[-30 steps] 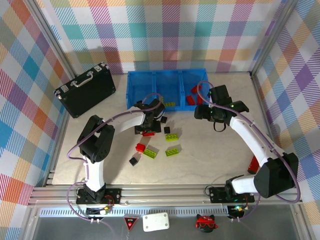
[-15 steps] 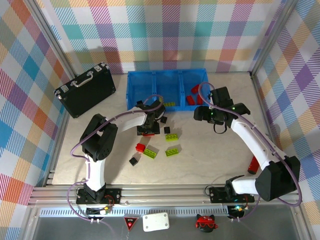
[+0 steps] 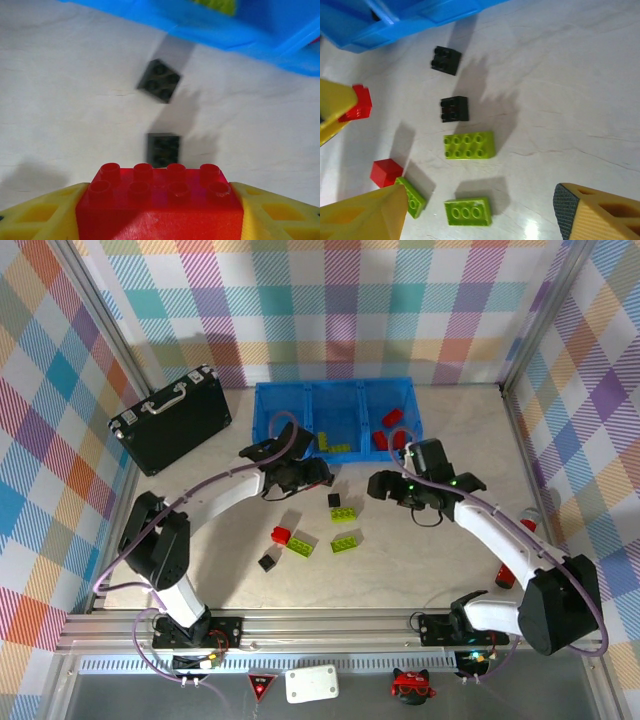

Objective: Sort the legos into containers by color
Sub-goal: Pick up the lego from the center of the table, then place the lego in the container.

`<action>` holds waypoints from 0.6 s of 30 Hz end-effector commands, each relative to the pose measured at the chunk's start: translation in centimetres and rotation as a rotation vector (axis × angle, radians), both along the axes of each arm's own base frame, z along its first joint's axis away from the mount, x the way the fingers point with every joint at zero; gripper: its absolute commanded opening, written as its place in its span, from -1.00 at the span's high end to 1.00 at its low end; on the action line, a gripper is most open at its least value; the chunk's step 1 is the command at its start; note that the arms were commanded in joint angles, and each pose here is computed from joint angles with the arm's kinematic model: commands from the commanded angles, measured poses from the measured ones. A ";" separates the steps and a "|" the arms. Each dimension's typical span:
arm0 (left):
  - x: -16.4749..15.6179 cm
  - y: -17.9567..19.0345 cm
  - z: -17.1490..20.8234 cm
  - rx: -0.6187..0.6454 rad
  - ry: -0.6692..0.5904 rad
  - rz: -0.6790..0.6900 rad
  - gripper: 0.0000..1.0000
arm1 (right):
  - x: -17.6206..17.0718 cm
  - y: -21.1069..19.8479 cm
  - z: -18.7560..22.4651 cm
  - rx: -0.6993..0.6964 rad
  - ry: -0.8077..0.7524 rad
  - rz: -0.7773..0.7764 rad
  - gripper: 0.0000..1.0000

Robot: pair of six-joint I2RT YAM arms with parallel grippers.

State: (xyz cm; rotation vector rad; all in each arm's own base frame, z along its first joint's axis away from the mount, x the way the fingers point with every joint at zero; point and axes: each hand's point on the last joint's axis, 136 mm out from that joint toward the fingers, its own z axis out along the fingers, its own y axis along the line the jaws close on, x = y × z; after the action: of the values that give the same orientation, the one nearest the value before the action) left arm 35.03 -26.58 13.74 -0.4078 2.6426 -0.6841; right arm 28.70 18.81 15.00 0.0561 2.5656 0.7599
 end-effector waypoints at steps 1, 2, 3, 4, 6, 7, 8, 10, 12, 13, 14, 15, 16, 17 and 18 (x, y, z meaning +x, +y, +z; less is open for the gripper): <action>1.3 -2.9 3.2 -0.303 -0.017 0.084 -0.23 | 1.2 3.2 2.5 0.121 -0.136 0.022 -0.56; 1.3 -3.4 3.6 -0.360 -0.009 0.106 -0.22 | 1.4 3.8 2.6 0.131 -0.161 0.022 -0.56; 1.6 -3.8 4.1 -0.427 -0.008 0.134 -0.22 | 1.6 4.5 2.9 0.156 -0.194 0.031 -0.55; 1.8 -4.1 4.5 -0.475 -0.003 0.153 -0.21 | 1.6 5.3 3.1 0.178 -0.230 0.043 -0.54; 2.1 -4.7 5.1 -0.567 0.010 0.191 -0.19 | 1.9 6.7 3.7 0.226 -0.312 0.058 -0.52; 2.1 -4.9 5.3 -0.603 0.014 0.206 -0.19 | 2.0 7.3 4.0 0.251 -0.343 0.066 -0.51; 2.3 -4.9 5.6 -0.635 0.018 0.223 -0.19 | 2.2 7.9 4.3 0.272 -0.374 0.073 -0.51; 2.4 -5.0 6.2 -0.672 0.017 0.239 -0.19 | 2.6 8.8 4.3 0.280 -0.421 0.088 -0.53; 2.4 -4.9 6.7 -0.683 0.012 0.254 -0.19 | 3.3 9.3 4.0 0.274 -0.454 0.090 -0.56; 2.4 -4.8 6.9 -0.687 0.011 0.259 -0.19 | 3.6 9.4 4.0 0.279 -0.475 0.086 -0.56; 2.4 -4.7 7.2 -0.694 0.009 0.263 -0.19 | 4.0 9.6 4.0 0.285 -0.497 0.082 -0.56; 2.3 -4.7 7.4 -0.706 0.011 0.266 -0.19 | 4.3 9.7 3.8 0.286 -0.511 0.077 -0.56; 2.3 -4.7 7.5 -0.714 0.012 0.268 -0.19 | 4.6 9.8 3.9 0.292 -0.526 0.073 -0.55; 2.2 -4.8 7.8 -0.724 0.013 0.270 -0.19 | 5.0 10.1 4.0 0.297 -0.539 0.074 -0.54; 2.2 -4.8 7.9 -0.732 0.013 0.270 -0.19 | 5.3 10.4 4.0 0.300 -0.549 0.077 -0.53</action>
State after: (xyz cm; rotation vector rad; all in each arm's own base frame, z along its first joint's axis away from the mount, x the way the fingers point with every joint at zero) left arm 37.43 -31.24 18.96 -0.9117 2.2754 -1.4113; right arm 32.43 28.36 16.19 -0.1249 2.1007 0.9947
